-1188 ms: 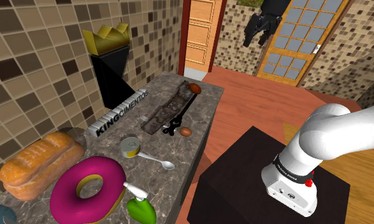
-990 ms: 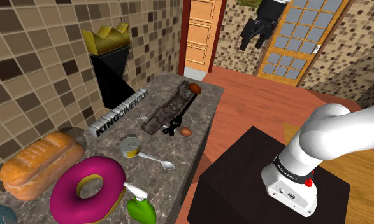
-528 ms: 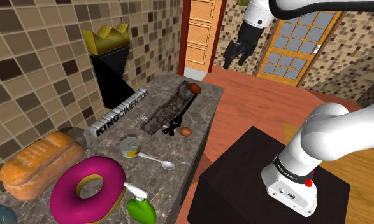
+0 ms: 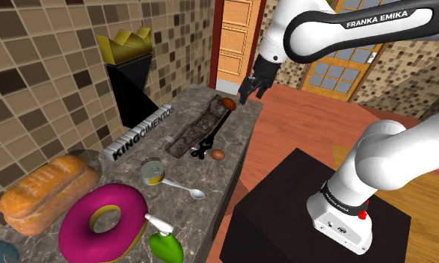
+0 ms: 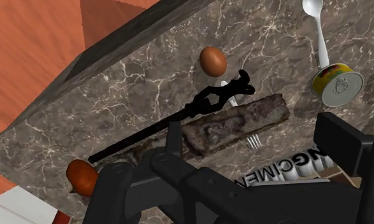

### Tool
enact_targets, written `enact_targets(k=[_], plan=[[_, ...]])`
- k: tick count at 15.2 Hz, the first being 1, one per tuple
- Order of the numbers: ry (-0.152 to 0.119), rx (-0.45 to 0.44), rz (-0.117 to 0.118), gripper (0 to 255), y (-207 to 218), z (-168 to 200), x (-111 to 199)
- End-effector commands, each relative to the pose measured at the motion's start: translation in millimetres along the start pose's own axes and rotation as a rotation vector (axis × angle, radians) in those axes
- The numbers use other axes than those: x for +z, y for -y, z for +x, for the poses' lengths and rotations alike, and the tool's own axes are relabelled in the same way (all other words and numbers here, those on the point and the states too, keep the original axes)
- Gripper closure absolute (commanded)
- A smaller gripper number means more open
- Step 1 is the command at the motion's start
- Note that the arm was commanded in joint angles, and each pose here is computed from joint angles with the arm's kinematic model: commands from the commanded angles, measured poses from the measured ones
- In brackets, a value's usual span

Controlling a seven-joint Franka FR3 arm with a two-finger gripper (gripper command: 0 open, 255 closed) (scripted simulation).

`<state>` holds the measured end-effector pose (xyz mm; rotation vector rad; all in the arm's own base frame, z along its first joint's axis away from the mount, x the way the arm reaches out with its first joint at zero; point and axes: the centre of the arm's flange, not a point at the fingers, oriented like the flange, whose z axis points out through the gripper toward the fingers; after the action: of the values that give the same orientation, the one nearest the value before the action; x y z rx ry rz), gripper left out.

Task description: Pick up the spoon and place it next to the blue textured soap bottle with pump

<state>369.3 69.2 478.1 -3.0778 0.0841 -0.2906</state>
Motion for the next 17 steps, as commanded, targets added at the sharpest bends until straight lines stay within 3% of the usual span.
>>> enact_targets(k=[1,17], plan=[[-0.004,-0.015,0.008,0,14.0,-3.0,22.1],[-0.01,-0.139,0.068,0,130.0,-2.4,192.3]])
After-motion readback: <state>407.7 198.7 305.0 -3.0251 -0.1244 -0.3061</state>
